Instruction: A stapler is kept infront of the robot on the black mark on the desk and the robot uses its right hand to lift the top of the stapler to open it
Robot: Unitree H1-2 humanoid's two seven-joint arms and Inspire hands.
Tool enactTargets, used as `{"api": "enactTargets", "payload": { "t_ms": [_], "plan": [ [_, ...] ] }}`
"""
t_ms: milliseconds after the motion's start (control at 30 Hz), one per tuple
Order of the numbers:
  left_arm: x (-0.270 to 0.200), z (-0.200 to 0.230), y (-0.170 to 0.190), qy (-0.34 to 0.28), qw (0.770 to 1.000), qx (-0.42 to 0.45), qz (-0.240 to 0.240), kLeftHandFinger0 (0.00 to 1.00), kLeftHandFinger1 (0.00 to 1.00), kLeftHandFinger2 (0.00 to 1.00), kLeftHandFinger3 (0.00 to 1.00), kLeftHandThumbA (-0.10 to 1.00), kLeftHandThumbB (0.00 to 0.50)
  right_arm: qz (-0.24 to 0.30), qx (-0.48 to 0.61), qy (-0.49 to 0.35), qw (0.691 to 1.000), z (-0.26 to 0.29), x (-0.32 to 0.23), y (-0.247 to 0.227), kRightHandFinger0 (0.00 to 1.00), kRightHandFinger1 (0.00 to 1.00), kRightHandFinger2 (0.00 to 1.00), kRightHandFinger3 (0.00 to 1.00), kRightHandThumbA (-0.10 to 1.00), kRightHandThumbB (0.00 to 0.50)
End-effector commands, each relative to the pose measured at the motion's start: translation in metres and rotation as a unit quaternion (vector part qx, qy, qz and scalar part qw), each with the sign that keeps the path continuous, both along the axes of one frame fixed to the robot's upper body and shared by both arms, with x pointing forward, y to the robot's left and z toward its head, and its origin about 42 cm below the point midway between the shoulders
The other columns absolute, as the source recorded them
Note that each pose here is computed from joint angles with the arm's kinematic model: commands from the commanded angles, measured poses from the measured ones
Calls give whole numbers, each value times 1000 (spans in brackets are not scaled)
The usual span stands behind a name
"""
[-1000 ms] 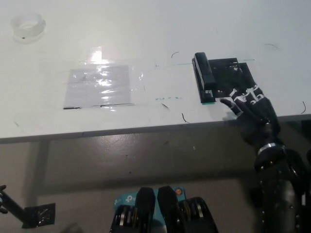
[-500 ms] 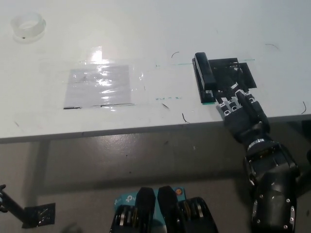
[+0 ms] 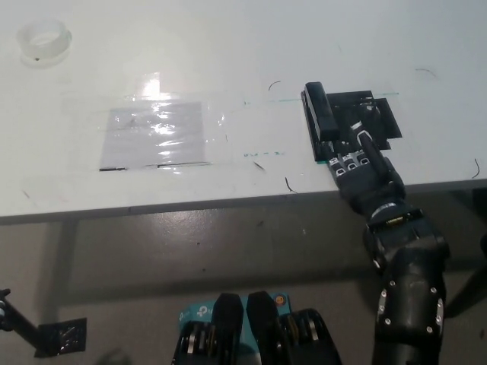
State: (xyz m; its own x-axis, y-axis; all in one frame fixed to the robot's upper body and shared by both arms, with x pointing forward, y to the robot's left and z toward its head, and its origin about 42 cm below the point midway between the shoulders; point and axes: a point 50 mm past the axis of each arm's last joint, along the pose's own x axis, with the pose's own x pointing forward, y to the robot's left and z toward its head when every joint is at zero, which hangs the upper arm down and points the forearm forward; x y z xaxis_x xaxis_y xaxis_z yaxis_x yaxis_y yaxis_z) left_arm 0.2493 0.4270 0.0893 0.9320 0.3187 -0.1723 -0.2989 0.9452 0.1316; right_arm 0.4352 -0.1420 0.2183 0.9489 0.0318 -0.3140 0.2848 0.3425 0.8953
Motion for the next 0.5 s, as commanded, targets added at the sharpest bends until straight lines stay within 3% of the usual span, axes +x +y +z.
{"api": "enactTargets", "payload": {
  "t_ms": [0, 467],
  "plan": [
    [4, 14, 4, -29, 1000, 5, 2, 413, 505, 664, 812, 535, 10, -11, 9, -24, 1000, 21, 13, 8, 885, 983, 1000, 1000, 1000, 0],
    [4, 14, 4, -32, 999, 7, -1, 408, 507, 689, 827, 564, 0, -15, 10, -9, 1000, 13, 23, 8, 857, 982, 1000, 1000, 1000, 2]
  ]
}}
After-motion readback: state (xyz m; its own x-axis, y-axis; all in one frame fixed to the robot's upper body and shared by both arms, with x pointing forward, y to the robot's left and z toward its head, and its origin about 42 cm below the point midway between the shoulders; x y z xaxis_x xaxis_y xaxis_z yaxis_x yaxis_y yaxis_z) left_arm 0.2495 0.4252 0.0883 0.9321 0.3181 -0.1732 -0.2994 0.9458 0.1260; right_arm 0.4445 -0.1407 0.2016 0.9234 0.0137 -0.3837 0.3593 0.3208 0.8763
